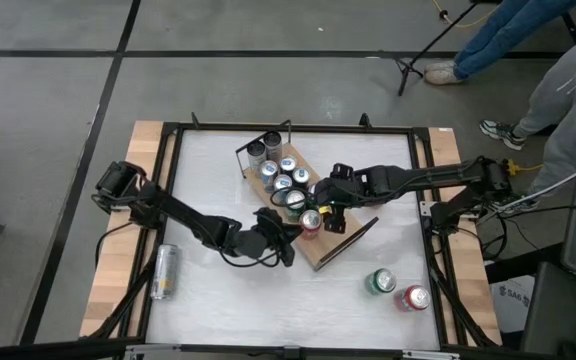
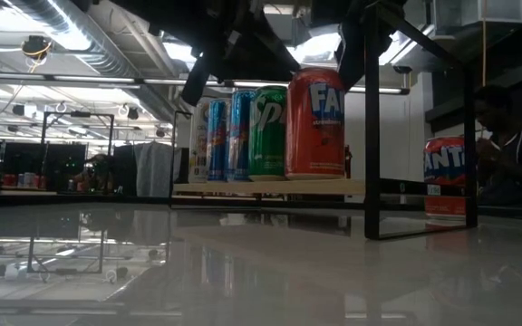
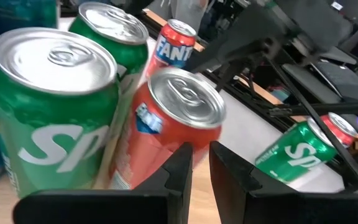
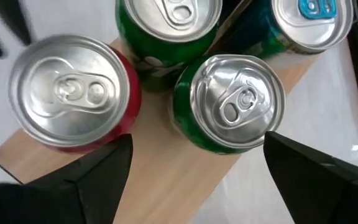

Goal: Place canned beverage on shelf
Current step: Put the middle red soda can on the shelf, then put the top red soda can on the shelf aligned with the other red soda can

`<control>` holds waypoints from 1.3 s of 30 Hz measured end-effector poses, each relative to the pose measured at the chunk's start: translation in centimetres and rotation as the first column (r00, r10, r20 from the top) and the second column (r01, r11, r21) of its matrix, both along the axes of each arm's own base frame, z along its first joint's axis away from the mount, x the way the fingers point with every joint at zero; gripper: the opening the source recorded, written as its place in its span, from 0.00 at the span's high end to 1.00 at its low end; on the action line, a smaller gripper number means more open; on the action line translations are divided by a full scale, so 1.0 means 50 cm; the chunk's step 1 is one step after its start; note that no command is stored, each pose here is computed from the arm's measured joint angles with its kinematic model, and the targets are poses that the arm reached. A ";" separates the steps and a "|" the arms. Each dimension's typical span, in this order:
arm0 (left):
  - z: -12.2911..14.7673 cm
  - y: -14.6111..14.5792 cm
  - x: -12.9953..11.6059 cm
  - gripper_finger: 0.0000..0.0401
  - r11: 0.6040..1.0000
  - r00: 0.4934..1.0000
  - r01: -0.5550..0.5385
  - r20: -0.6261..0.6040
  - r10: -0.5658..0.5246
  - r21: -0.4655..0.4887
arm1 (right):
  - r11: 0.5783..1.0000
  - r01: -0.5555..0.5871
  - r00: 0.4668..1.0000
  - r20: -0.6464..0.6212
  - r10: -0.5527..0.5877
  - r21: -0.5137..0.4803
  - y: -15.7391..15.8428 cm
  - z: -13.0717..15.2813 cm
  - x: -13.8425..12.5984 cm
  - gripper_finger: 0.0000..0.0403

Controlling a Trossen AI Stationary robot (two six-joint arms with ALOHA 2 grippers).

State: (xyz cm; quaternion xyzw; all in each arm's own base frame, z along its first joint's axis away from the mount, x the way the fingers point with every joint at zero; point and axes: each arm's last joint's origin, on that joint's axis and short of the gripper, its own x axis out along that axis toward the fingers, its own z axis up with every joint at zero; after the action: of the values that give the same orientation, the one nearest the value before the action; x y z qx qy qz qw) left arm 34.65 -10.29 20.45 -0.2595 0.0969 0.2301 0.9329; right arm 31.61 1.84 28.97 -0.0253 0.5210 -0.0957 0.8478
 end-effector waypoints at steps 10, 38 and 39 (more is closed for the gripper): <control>0.000 0.015 0.003 0.88 0.999 0.999 -0.038 0.000 0.038 0.011 | 0.999 -0.020 1.000 0.002 0.020 0.045 0.003 0.001 0.000 0.12; 0.004 -0.037 -0.016 0.88 0.998 0.998 -0.051 0.027 0.050 0.043 | 1.000 -0.006 0.999 -0.036 0.007 0.020 0.001 0.010 -0.008 0.12; 0.003 -0.040 -0.017 0.88 0.998 0.999 -0.041 0.026 0.040 0.041 | 1.000 -0.003 0.999 -0.044 0.003 0.012 0.001 0.013 -0.009 0.12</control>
State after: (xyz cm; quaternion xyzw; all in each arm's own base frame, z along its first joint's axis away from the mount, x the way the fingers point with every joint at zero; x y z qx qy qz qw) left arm 33.83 -12.27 20.63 -0.2447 0.0753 0.2476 0.9344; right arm 31.16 1.88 29.62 -0.0233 0.5399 -0.0909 0.8365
